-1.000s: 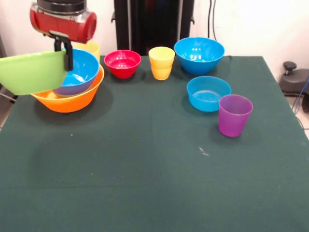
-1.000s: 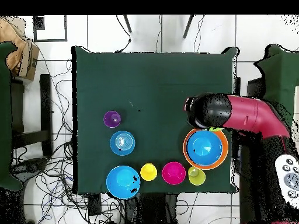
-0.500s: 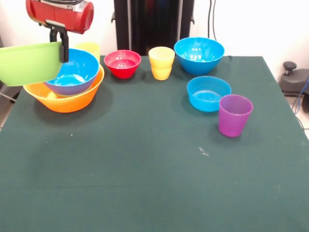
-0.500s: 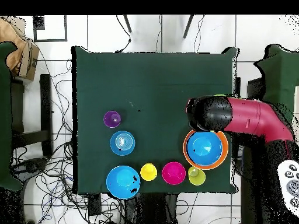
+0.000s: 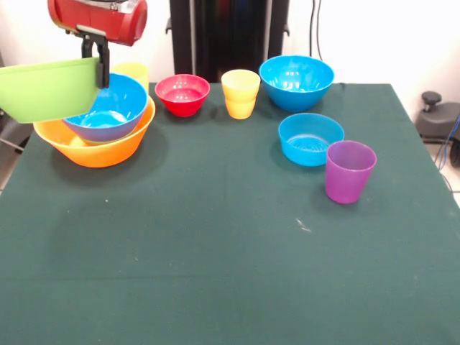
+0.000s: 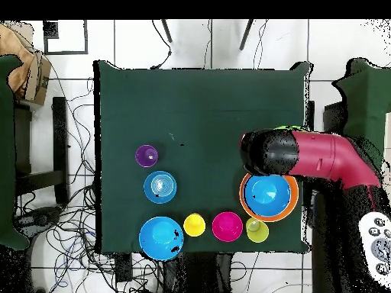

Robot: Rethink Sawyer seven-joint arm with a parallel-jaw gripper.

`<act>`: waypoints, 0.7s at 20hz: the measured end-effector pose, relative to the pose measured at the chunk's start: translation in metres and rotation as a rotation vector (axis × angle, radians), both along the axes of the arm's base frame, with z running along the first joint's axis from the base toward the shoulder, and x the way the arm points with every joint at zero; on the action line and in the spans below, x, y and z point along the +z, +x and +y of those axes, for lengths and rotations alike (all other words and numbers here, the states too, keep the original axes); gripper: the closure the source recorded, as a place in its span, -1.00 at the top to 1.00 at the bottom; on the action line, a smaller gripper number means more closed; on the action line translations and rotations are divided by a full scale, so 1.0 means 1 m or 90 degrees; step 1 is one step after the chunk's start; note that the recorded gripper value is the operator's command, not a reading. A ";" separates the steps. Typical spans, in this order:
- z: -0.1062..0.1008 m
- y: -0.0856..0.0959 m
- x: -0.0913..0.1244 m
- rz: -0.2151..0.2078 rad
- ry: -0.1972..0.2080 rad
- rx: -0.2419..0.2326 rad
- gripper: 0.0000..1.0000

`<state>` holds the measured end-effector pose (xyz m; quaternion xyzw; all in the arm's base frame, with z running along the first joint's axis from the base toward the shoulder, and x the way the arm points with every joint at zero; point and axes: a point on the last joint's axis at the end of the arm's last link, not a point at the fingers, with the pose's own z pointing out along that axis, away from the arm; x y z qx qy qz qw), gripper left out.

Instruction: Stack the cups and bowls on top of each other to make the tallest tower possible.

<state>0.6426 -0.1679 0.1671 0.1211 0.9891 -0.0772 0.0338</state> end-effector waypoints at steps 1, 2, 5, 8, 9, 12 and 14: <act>0.001 -0.001 0.000 0.001 -0.003 0.005 -1.00; 0.002 -0.002 -0.001 0.002 -0.007 0.012 -1.00; 0.006 -0.005 -0.001 0.004 -0.013 0.027 -1.00; 0.009 -0.007 0.000 0.005 -0.017 0.036 -1.00; 0.010 -0.008 0.001 0.006 -0.017 0.038 -1.00; 0.013 -0.014 0.000 0.010 -0.014 0.042 -1.00; 0.014 -0.017 0.001 0.012 -0.013 0.043 -1.00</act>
